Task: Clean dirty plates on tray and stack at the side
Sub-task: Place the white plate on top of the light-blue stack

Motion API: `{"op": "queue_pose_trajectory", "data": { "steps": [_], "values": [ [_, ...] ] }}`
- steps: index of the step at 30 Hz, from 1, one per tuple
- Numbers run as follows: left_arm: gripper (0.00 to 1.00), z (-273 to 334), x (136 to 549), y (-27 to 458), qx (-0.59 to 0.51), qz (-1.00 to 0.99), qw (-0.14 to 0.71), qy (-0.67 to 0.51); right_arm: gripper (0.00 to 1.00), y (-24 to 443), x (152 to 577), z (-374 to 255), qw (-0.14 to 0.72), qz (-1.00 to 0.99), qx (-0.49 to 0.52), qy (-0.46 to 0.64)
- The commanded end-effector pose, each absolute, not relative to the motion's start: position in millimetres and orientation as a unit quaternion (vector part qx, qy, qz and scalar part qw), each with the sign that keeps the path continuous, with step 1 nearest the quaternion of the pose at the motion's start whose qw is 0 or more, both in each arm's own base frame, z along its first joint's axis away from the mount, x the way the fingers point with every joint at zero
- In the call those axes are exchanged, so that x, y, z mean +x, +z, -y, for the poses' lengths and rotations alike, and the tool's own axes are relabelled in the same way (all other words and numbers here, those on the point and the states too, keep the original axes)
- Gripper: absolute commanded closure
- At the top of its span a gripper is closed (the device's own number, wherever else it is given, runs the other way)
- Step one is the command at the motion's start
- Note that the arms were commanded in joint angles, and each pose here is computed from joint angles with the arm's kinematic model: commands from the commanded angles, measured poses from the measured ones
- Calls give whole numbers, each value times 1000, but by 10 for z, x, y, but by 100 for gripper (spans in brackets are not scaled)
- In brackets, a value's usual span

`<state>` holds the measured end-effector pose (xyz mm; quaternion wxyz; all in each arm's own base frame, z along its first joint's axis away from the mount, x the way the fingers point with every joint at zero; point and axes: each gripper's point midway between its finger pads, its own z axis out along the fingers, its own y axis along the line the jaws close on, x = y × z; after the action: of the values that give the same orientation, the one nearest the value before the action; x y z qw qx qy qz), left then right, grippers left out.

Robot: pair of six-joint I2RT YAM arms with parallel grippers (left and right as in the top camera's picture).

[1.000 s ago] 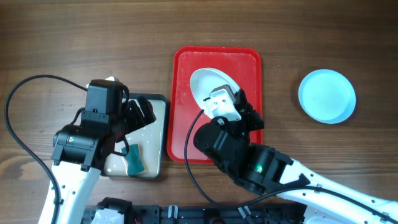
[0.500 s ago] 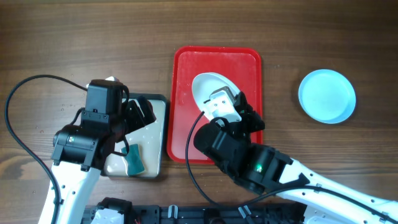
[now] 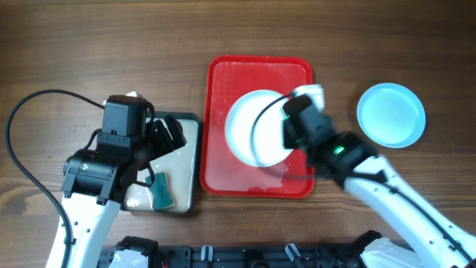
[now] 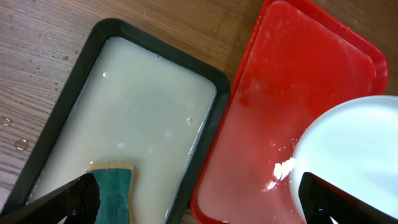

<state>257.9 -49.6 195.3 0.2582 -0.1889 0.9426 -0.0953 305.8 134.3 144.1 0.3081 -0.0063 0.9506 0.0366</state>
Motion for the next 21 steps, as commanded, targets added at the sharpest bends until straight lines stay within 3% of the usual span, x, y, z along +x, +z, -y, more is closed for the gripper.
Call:
{"op": "queue_pose_trajectory", "data": {
  "steps": [1,5,10,17,18,19,21],
  "values": [
    [0,507,2599,1996,-180,-942,263,-100,96,1569,3221,-909,279,-944,88,154],
    [0,507,2599,1996,-180,-942,263,-100,96,1508,3362,263,286,-912,254,149],
    [0,507,2599,1997,-180,-942,263,-100,96,1133,3124,1611,268,-840,464,86],
    [0,507,2599,1997,-180,-942,263,-100,95,481,2928,1963,187,-835,517,22],
    [0,507,2599,1997,-180,-942,263,-100,79,492,3025,1906,198,-848,490,46],
    [0,507,2599,1996,-180,-942,263,-100,56,563,3151,1789,215,-865,445,84],
    [0,507,2599,1997,-180,-942,263,-100,49,798,3327,1540,238,-870,402,158]
  ]
}}
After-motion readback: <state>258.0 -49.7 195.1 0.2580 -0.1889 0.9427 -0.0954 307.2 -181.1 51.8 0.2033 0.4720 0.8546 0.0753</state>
